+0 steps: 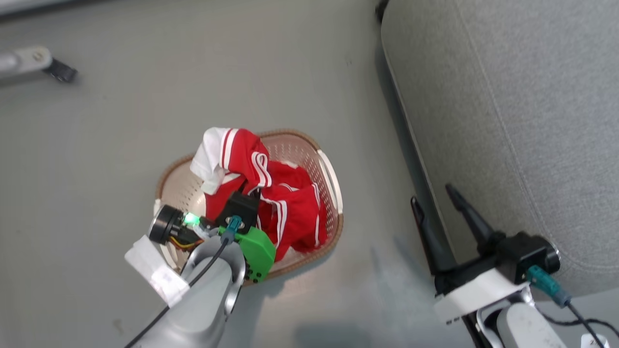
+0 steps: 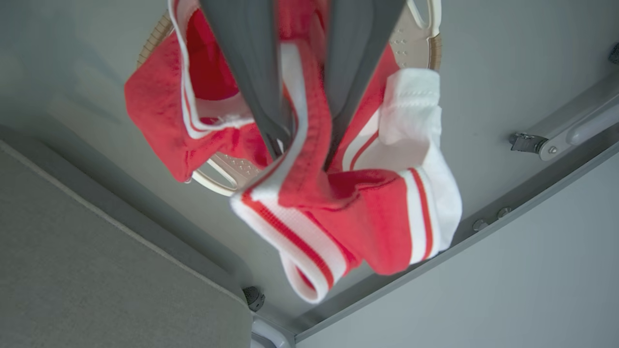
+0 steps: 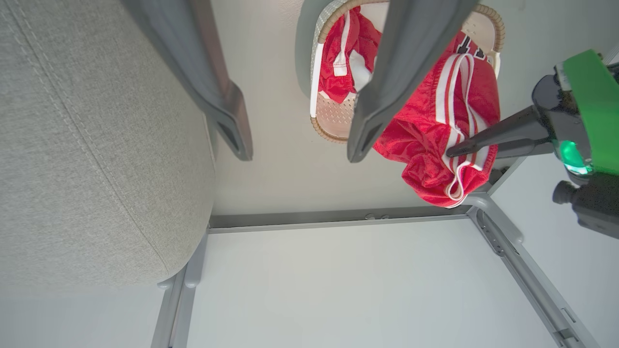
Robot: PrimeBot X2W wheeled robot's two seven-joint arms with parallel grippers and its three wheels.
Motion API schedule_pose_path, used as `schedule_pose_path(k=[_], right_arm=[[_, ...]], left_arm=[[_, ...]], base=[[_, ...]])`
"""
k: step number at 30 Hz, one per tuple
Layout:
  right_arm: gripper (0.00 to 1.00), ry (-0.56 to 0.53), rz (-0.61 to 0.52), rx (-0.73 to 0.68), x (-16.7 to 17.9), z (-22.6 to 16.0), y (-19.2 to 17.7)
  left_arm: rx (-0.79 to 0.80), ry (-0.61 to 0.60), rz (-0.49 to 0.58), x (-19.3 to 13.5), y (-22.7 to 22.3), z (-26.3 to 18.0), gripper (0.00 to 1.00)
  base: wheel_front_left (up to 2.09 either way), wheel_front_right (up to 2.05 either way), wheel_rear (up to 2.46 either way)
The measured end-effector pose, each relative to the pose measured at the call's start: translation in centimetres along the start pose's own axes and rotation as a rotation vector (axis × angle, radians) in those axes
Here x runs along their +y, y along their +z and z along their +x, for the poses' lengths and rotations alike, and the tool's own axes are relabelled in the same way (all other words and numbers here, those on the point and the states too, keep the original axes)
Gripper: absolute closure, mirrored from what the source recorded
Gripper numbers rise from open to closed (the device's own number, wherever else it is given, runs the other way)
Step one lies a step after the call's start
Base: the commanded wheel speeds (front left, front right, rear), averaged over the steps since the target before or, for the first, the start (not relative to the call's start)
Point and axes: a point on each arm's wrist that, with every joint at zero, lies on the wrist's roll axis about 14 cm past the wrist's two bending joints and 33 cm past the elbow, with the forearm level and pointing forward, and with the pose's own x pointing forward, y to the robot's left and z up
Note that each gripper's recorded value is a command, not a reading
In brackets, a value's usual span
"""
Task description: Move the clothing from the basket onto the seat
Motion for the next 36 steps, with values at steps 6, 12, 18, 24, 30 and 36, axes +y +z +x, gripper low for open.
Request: schedule_pose_path(k=[6,12,18,24,30,36], right_arm=[[0.0,0.047,0.017,-0.035,2.5,-3.1,1.5],[0.0,0.099,0.015,-0.102,4.8,-5.6,3.6],[0.0,0.174,-0.016,-0.189,7.1,-7.1,6.2],[0.0,0.274,-0.064,-0.274,10.1,-7.8,8.8],[0.0,0.362,-0.146,-0.318,12.2,-7.5,10.2],[0.0,0.381,-0.197,-0.299,12.3,-7.0,9.7]], left_arm=[[-0.132,0.056,-0.018,0.5,4.4,-4.0,1.0],[-0.263,0.089,-0.035,0.1,8.4,-7.9,1.0],[-0.402,0.09,-0.01,-0.8,12.9,-11.0,1.0],[-0.459,0.03,0.021,-3.2,15.3,-12.8,1.0],[-0.462,-0.055,0.034,-5.8,16.1,-13.4,1.0],[-0.472,-0.147,0.048,-8.6,17.1,-13.8,1.0]], base=[[0.0,0.0,0.0],[0.0,0.0,0.0],[0.0,0.0,0.0],[0.0,0.0,0.0],[0.0,0.0,0.0],[0.0,0.0,0.0]])
